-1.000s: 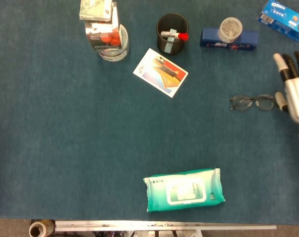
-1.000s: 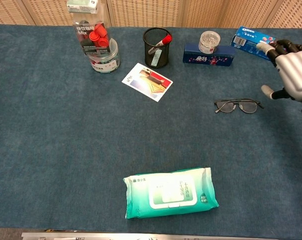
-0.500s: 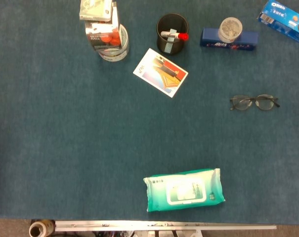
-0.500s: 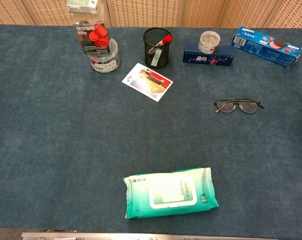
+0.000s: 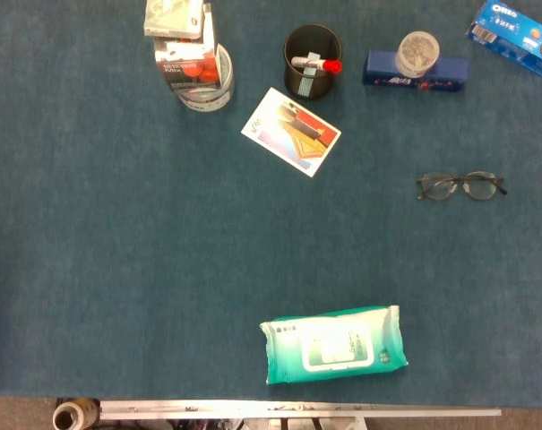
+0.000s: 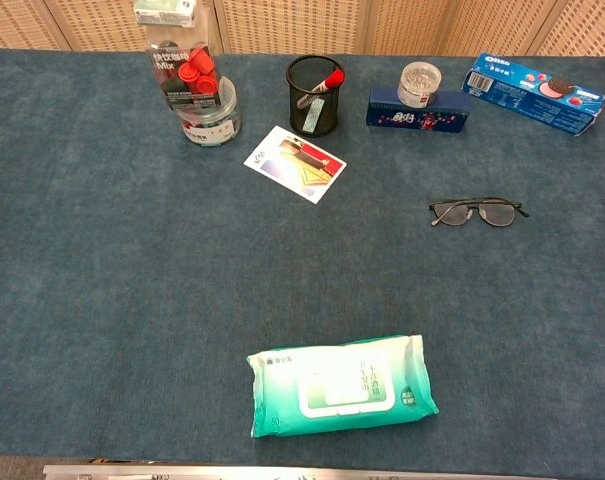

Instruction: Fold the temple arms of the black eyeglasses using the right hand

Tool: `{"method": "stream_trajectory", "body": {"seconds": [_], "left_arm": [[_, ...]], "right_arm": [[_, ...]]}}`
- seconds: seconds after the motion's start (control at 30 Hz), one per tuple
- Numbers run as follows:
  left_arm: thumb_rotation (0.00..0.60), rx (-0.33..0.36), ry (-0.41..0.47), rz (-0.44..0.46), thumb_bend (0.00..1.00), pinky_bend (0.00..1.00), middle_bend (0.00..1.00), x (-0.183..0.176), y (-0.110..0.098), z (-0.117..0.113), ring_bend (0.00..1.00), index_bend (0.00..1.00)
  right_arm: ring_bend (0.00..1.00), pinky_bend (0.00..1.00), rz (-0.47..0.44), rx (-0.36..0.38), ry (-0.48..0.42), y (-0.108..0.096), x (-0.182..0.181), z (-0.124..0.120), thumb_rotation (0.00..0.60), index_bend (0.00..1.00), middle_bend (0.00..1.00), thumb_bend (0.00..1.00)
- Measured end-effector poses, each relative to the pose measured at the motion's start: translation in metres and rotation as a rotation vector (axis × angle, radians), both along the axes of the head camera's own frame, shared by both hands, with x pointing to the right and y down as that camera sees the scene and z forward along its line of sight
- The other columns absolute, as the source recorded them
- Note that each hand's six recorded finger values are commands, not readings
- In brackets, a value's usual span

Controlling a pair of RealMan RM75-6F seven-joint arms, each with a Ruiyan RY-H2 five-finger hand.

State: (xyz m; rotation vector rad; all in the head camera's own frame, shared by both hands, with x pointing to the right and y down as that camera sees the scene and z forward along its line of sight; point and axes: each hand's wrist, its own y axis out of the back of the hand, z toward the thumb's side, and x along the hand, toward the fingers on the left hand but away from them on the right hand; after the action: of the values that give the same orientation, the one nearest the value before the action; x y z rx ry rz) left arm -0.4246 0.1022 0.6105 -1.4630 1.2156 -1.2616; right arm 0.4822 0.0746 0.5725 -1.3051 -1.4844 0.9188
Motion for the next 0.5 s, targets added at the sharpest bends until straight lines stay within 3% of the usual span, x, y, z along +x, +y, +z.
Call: {"method": "stream_trajectory", "body": {"seconds": [0.2, 0.5], "left_arm": [[0.6, -0.006, 0.001, -0.01, 0.25, 0.47, 0.41, -0.002, -0.003, 0.002, 0.34, 0.54], [0.6, -0.013, 0.004, -0.018, 0.25, 0.47, 0.41, -0.004, -0.005, 0.004, 0.34, 0.54]], "right_arm": [[0.08, 0.17, 0.058, 0.01, -0.037, 0.005, 0.027, 0.001, 0.6, 0.12, 0.16, 0.25], [0.08, 0.17, 0.071, -0.001, -0.044, 0.002, 0.036, 0.004, 0.6, 0.12, 0.16, 0.25]]}}
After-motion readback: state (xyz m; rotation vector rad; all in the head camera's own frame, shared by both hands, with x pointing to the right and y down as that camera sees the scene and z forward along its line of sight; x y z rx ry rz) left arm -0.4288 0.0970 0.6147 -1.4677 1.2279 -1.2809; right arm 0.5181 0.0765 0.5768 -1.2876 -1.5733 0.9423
